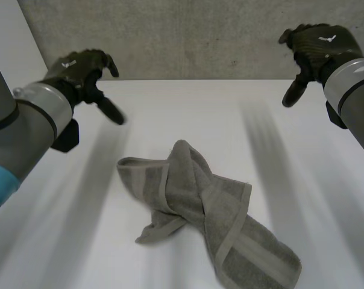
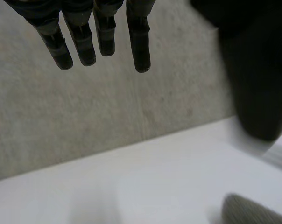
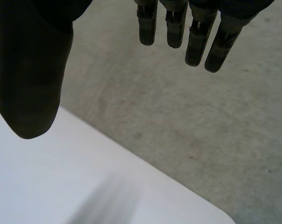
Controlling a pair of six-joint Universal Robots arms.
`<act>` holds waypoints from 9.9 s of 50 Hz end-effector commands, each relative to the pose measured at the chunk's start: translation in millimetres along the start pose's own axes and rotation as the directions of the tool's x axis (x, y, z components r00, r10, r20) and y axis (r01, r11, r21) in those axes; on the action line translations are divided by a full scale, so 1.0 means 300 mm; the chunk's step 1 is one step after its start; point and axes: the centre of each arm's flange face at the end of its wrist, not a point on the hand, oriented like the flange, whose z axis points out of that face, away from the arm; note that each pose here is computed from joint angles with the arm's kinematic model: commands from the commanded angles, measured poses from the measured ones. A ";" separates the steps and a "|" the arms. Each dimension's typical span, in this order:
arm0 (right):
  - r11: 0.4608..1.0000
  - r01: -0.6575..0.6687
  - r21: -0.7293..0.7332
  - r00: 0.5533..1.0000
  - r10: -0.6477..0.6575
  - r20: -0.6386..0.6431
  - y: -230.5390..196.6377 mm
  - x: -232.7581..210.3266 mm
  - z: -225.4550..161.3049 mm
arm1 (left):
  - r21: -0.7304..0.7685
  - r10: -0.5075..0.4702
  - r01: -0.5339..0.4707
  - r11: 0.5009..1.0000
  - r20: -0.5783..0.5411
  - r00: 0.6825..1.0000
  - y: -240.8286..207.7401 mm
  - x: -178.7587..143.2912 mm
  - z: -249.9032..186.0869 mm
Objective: Fold the towel.
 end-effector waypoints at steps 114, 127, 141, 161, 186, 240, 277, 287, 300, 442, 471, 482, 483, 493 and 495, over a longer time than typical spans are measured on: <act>0.926 0.359 0.119 0.592 -0.324 0.738 0.594 -0.219 -0.492 | -0.352 0.063 -0.118 0.929 -0.165 0.984 0.511 0.036 -0.095; 0.925 0.351 0.146 0.552 -0.330 0.766 0.617 -0.259 -0.505 | -0.400 0.067 -0.144 0.905 -0.200 0.978 0.557 0.061 -0.162; 0.918 0.343 0.198 0.515 -0.360 0.778 0.634 -0.297 -0.521 | -0.433 0.073 -0.167 0.886 -0.226 0.971 0.629 0.089 -0.152; 0.903 0.371 0.217 0.515 -0.395 0.761 0.681 -0.317 -0.454 | -0.399 0.082 -0.188 0.897 -0.266 0.960 0.641 0.140 -0.141; 0.984 0.105 0.143 0.880 -0.159 0.448 0.361 -0.041 -0.243 | -0.310 0.089 -0.130 0.942 -0.141 0.986 0.497 0.047 -0.133; 0.953 0.201 0.227 0.814 -0.291 0.502 0.388 -0.076 -0.061 | -0.130 0.208 -0.235 0.963 -0.194 0.959 0.352 0.052 0.068; 0.986 0.061 0.153 0.893 -0.122 0.432 0.339 0.130 0.184 | -0.130 -0.016 0.023 0.991 0.059 0.998 0.186 -0.274 0.137; 0.990 0.094 0.105 0.912 -0.128 0.389 0.456 0.225 0.203 | -0.355 -0.073 0.112 0.928 0.121 0.990 0.425 -0.367 0.113; 0.976 0.109 0.187 0.883 -0.181 0.433 0.511 0.282 0.292 | -0.368 -0.082 0.128 0.921 0.139 0.987 0.443 -0.372 0.105; 0.969 -0.006 -0.246 0.971 0.064 0.231 0.547 0.096 0.298 | -0.180 0.405 -0.448 0.876 -0.230 0.885 0.611 -0.281 0.058; 0.965 -0.003 -0.263 0.969 0.068 0.238 0.566 0.085 0.290 | -0.133 0.392 -0.449 0.884 -0.314 0.865 0.627 -0.170 0.086; 0.965 -0.003 -0.263 0.969 0.068 0.238 0.566 0.085 0.290 | -0.144 0.367 -0.435 0.889 -0.342 0.865 0.652 -0.139 0.091; 0.965 -0.003 -0.263 0.969 0.068 0.238 0.566 0.085 0.290 | -0.144 0.367 -0.435 0.889 -0.342 0.865 0.652 -0.139 0.091; 0.965 -0.003 -0.261 0.969 0.068 0.239 0.562 0.085 0.289 | -0.127 0.364 -0.425 0.896 -0.337 0.868 0.598 -0.131 0.087; 0.967 -0.002 -0.255 0.969 0.066 0.240 0.554 0.087 0.289 | -0.120 0.362 -0.419 0.900 -0.333 0.871 0.583 -0.129 0.086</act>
